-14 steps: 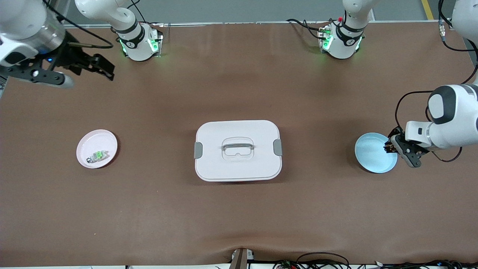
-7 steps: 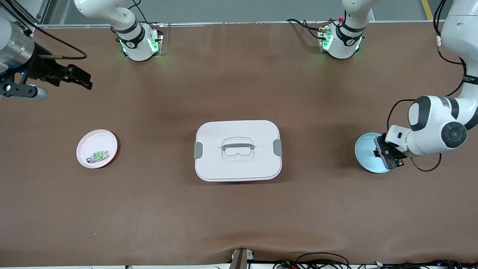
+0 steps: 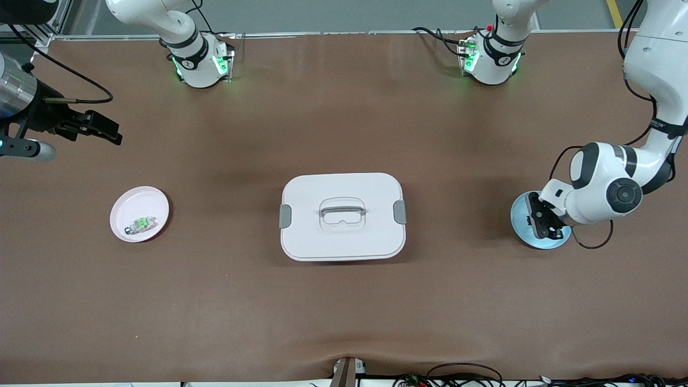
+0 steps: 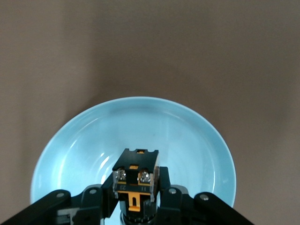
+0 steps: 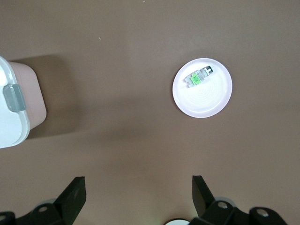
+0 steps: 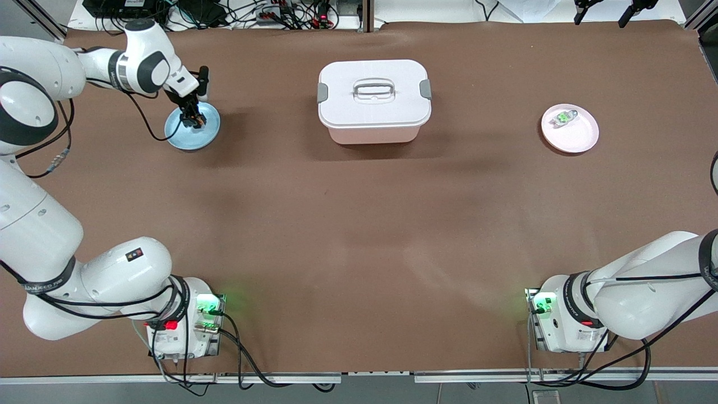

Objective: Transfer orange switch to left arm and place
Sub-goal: 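Lower the switch onto the blue plate and open the left gripper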

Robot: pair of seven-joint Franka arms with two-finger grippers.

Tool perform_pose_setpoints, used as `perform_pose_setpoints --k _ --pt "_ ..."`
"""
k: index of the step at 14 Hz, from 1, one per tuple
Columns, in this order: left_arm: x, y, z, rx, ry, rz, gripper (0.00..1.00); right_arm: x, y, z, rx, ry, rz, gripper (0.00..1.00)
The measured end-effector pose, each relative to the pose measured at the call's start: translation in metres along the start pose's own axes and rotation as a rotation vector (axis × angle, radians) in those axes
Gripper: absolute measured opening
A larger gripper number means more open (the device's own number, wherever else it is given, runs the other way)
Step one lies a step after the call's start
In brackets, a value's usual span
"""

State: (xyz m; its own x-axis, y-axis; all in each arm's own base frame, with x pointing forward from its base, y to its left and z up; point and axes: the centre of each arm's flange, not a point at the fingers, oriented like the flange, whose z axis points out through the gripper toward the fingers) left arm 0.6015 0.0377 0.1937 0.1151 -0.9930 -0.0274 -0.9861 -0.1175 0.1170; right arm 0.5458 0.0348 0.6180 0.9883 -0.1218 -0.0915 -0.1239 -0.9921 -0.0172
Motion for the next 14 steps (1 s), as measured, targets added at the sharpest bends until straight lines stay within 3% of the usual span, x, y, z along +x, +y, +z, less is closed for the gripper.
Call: perform_pose_setpoints --k 11,12,14 --pt "-0.005 -0.001 0.005 0.026 -0.062 0.062 0.36 0.023 0.016 0.010 0.013 0.058 -0.009 1.00" --pt "-0.005 -0.001 0.005 0.026 -0.062 0.049 0.41 0.025 0.018 0.012 0.014 0.060 -0.008 1.00" --pt "-0.005 -0.001 0.003 0.028 -0.063 0.021 0.60 0.029 0.022 0.014 0.018 0.064 -0.011 1.00"
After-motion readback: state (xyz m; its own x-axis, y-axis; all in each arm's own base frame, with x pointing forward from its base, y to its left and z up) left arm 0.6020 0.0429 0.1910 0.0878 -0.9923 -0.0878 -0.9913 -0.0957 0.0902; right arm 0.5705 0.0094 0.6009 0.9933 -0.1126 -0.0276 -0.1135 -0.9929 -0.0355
